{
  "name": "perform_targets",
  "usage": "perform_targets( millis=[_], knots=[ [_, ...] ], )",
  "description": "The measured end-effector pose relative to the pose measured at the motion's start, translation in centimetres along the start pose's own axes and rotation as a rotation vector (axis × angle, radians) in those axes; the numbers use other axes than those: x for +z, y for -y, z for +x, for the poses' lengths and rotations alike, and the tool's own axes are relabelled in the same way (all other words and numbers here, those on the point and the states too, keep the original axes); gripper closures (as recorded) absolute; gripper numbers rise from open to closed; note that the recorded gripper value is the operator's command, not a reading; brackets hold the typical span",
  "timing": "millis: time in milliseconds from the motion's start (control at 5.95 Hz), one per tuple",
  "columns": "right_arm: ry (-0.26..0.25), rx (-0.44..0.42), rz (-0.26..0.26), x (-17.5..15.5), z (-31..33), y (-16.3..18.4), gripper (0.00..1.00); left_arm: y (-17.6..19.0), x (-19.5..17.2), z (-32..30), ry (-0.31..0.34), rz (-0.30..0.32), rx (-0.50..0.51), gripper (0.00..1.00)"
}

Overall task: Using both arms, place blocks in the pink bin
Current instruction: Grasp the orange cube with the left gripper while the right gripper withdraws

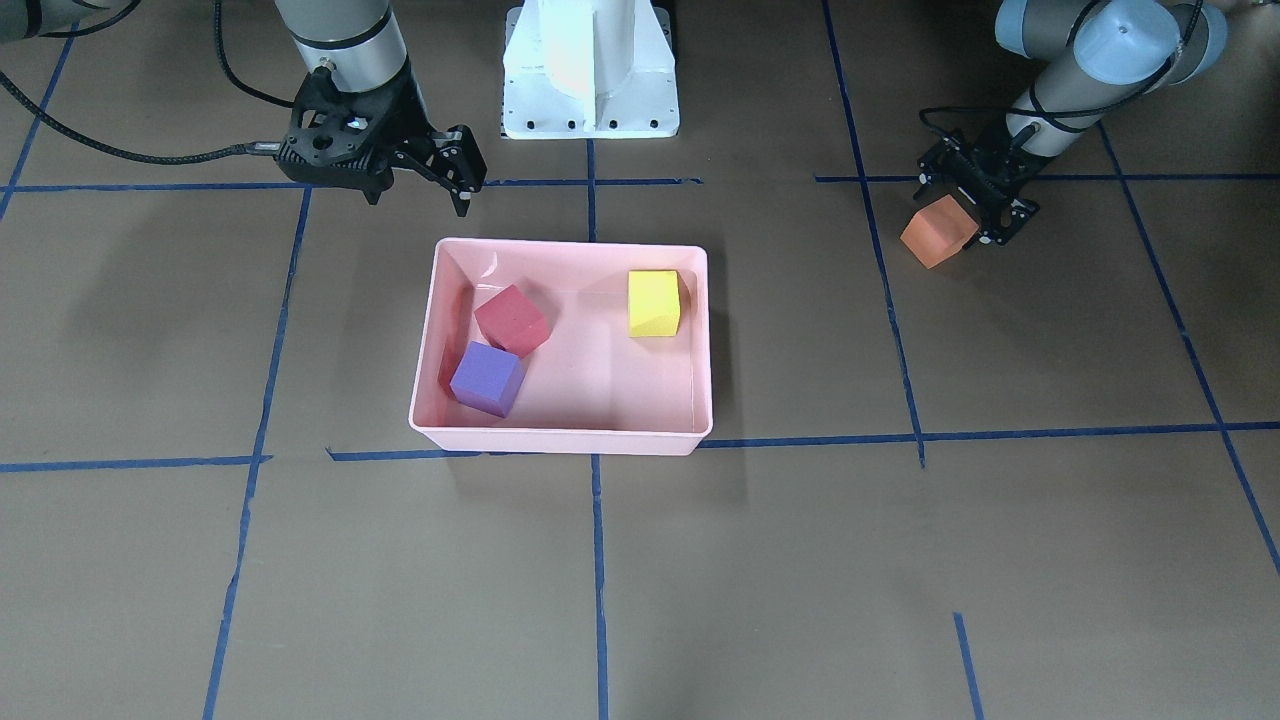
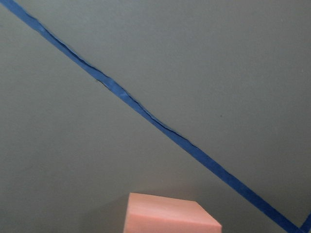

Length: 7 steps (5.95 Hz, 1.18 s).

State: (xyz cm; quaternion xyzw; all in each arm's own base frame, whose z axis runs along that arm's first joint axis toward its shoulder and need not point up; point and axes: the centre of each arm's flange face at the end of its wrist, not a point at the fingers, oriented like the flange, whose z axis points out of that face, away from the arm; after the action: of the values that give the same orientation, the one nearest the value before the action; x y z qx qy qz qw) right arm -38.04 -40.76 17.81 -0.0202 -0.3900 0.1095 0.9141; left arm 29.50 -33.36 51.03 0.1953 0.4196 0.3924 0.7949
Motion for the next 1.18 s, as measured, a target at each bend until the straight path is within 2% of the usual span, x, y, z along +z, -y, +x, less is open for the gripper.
perform_targets(
  millis=[168,336,672,840,1176],
  knots=[
    [-0.003,0.001,0.0,0.1,0.2,0.0,0.0,-0.3,1.0,0.2,-0.007,-0.019,0.003,0.05],
    [-0.006,0.002,-0.001,0.3,0.4,0.1,0.0,-0.5,1.7,0.4,-0.015,-0.032,0.006,0.28],
    [-0.008,-0.004,-0.002,0.4,0.6,0.1,0.0,-0.4,2.2,0.4,-0.021,-0.041,0.006,0.34],
    [-0.007,-0.024,0.003,0.2,0.7,0.4,0.0,0.1,2.3,0.6,-0.025,-0.037,0.009,0.34],
    [-0.002,-0.099,-0.018,-0.8,3.2,3.2,0.0,1.5,1.5,1.2,-0.033,-0.011,0.02,0.34]
  ],
)
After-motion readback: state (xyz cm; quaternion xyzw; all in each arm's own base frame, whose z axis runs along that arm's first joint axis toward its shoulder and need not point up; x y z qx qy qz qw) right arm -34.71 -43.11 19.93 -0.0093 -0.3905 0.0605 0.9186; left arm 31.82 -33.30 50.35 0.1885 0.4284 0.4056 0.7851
